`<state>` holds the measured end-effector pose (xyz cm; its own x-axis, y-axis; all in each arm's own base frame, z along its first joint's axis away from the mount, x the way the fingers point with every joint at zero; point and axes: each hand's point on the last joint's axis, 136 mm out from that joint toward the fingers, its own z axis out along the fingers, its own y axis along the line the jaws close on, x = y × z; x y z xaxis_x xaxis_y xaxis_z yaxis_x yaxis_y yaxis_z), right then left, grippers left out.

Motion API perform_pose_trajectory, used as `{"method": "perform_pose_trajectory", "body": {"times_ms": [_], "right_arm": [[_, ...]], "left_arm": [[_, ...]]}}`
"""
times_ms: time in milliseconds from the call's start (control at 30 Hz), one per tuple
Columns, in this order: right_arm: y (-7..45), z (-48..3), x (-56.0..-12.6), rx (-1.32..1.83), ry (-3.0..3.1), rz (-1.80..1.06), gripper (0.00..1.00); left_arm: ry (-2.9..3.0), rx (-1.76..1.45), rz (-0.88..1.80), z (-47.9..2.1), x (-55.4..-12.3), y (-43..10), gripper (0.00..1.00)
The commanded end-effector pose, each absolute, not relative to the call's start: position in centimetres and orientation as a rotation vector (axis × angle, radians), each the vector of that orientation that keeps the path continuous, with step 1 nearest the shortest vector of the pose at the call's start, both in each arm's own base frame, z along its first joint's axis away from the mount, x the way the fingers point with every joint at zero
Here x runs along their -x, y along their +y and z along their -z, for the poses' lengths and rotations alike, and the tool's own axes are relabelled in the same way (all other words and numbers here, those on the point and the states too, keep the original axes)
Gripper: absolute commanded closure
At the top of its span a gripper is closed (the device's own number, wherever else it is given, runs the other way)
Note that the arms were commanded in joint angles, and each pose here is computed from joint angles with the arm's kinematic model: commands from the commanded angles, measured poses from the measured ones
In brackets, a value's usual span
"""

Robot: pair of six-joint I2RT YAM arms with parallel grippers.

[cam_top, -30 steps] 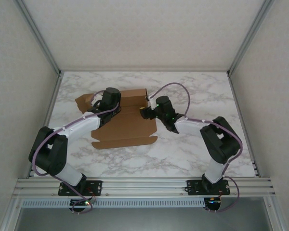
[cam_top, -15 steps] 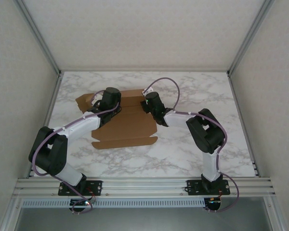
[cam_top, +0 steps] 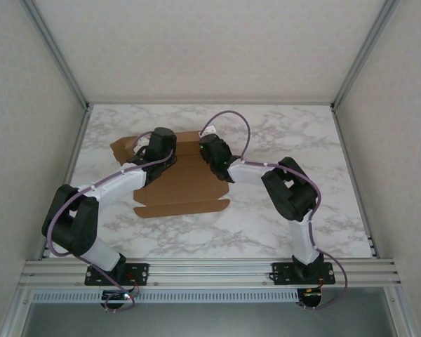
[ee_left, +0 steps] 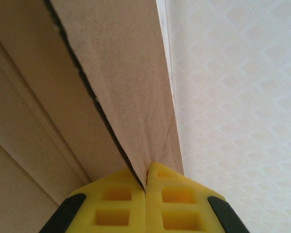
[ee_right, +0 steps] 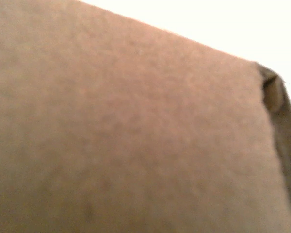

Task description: Fold the paper box

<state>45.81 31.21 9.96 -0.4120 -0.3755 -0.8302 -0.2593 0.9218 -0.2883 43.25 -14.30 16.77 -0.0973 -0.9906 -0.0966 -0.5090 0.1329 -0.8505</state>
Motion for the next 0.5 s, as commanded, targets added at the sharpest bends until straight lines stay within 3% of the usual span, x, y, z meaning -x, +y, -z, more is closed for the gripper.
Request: {"method": "perform_pose_trajectory", "body": {"times_ms": [0,133,367,467], "right_arm": [[30.0,-8.7,-45.6,0.442,2.049,0.316,0.85],[30.1,-8.4,-45.3,0.459,2.061,0.343,0.81],[31.6,-10.5,-43.7,0.509,2.019,0.122,0.36],[31.2,-13.4,-42.3,0.507,1.953,0.010,0.27]], "left_arm": [[1.872,1.499,0.757,-12.8,-41.2,-14.7,1.00],[1.879,1.504,0.755,-12.4,-41.0,-14.8,1.00],[1.889,1.494,0.735,-11.8,-40.9,-14.6,1.00],[1.879,1.473,0.728,-12.3,-41.1,-14.4,1.00]]}}
